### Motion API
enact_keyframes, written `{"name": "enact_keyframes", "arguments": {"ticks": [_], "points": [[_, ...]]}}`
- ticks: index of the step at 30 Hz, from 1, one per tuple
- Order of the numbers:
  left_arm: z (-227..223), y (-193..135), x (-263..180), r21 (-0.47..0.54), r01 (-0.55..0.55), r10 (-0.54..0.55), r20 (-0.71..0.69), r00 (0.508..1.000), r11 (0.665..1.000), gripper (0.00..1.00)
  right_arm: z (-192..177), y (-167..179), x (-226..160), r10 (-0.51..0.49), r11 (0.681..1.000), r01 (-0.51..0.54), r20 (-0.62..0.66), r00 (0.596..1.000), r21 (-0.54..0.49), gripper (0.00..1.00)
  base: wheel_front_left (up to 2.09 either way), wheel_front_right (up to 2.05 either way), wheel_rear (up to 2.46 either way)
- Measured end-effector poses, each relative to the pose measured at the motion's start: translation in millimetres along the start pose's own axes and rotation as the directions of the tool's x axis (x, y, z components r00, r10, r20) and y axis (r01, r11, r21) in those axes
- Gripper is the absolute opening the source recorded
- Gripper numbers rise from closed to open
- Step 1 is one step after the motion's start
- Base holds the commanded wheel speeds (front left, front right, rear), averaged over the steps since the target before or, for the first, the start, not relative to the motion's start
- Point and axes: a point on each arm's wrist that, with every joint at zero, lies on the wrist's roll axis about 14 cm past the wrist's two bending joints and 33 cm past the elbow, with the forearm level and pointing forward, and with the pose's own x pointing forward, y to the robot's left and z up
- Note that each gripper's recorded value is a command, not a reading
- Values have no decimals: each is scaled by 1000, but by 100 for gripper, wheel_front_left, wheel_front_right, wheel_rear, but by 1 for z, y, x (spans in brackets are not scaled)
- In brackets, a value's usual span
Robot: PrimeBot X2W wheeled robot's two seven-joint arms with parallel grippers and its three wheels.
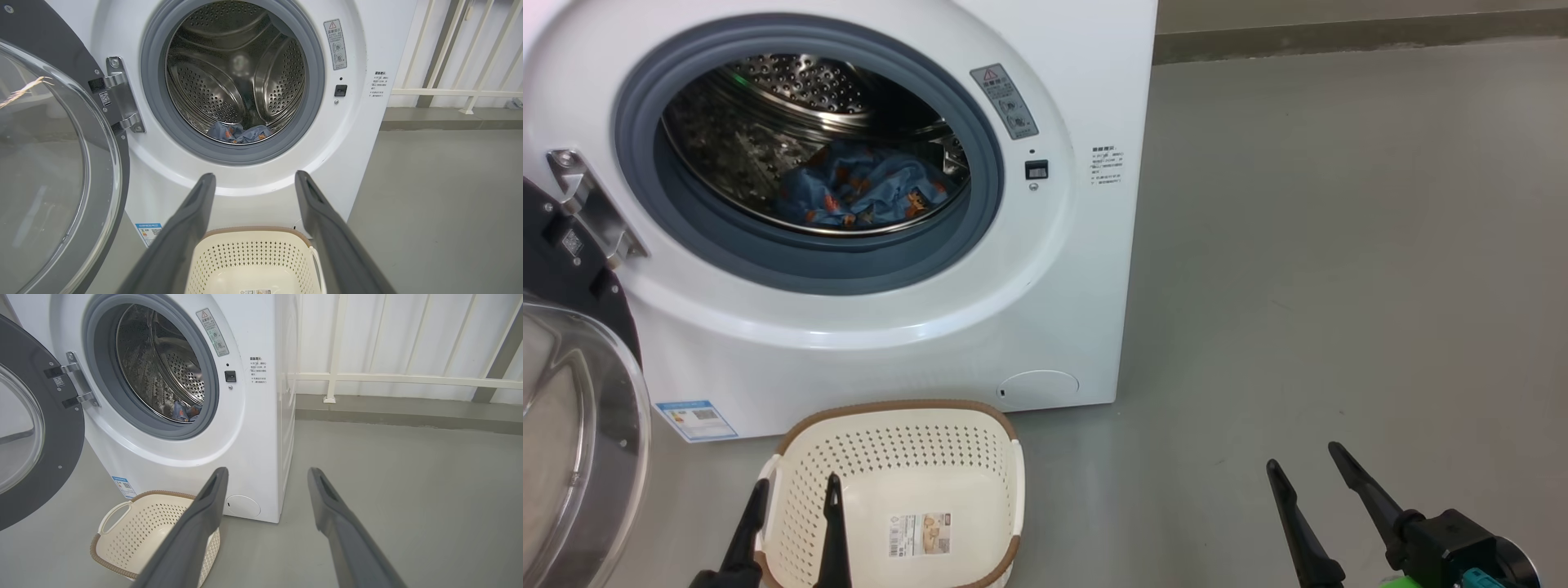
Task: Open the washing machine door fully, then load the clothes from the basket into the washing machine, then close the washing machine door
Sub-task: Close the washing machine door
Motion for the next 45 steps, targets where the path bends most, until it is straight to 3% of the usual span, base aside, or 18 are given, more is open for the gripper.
{"name": "enact_keyframes", "arguments": {"ticks": [12,28,45], "points": [[-3,3,-1,7,-8,8,-9,1000,1000,100,-2,3,2,10,1000,-10,-5,1000,4,100,-17,17,0],[-12,5,-1,18,-8,8,-42,999,1000,100,-9,5,7,18,1000,-18,-27,999,18,100,-115,115,0],[-12,11,-1,24,-23,24,-41,999,999,100,-11,7,10,27,999,-27,-29,999,20,100,-5,5,0]]}}
